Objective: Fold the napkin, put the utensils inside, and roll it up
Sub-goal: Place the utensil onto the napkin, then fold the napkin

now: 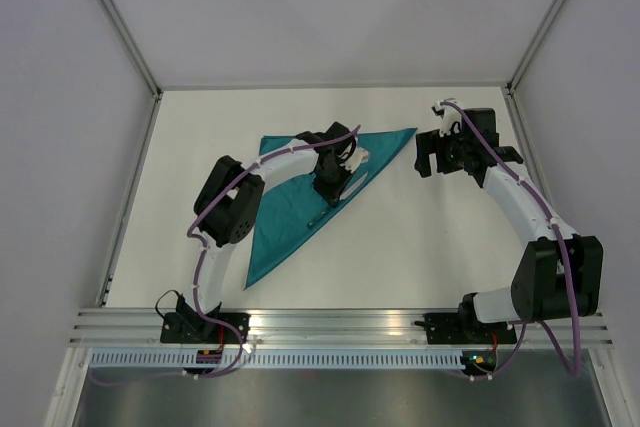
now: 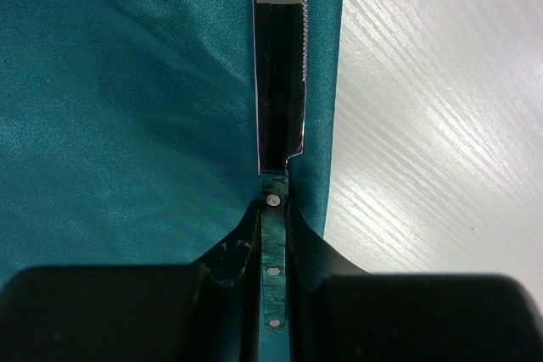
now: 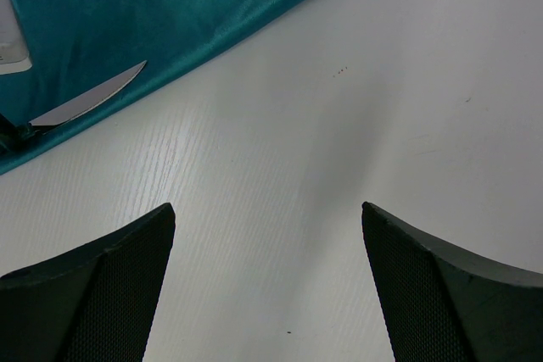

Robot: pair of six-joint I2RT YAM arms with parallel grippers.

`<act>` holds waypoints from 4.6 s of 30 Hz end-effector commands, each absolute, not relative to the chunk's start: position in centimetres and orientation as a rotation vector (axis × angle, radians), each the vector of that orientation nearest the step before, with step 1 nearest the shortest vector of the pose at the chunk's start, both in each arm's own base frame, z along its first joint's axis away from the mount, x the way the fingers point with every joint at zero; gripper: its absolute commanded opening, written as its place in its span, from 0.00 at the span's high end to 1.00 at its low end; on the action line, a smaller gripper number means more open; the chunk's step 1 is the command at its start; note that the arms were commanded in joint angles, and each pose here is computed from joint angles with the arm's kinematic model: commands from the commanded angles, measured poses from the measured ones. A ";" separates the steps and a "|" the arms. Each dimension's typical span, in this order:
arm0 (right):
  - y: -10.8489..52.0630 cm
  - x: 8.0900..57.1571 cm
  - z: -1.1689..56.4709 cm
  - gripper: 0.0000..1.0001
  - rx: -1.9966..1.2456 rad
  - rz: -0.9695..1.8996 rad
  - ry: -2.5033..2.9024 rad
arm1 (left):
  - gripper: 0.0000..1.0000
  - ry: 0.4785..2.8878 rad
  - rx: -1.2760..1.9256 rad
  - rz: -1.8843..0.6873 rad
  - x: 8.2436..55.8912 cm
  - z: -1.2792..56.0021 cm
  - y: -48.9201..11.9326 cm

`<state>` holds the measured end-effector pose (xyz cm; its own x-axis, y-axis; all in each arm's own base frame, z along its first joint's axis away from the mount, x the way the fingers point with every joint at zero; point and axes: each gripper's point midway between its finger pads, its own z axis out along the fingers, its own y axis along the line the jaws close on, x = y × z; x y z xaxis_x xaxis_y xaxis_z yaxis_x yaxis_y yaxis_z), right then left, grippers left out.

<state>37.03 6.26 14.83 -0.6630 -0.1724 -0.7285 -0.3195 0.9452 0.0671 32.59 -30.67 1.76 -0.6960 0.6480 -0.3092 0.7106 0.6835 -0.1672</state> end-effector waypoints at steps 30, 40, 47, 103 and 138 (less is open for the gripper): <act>13.1 36.0 15.6 0.08 -0.609 0.281 2.199 | 0.49 2.257 0.273 -0.396 38.1 27.6 -22.0; 32.7 24.9 14.3 0.11 -1.236 0.346 1.873 | 0.44 1.916 -0.001 -0.431 31.0 41.3 -14.5; 41.7 16.9 12.0 0.16 -1.518 0.388 1.680 | 0.44 1.847 -0.041 -0.452 27.3 43.1 -12.4; 51.3 14.1 5.6 0.86 -1.575 0.250 1.490 | 0.45 1.855 0.033 -0.420 25.6 42.0 -11.6; 30.4 35.5 9.8 0.93 -0.928 0.094 2.021 | 0.45 1.957 0.117 -0.539 31.0 37.4 -17.2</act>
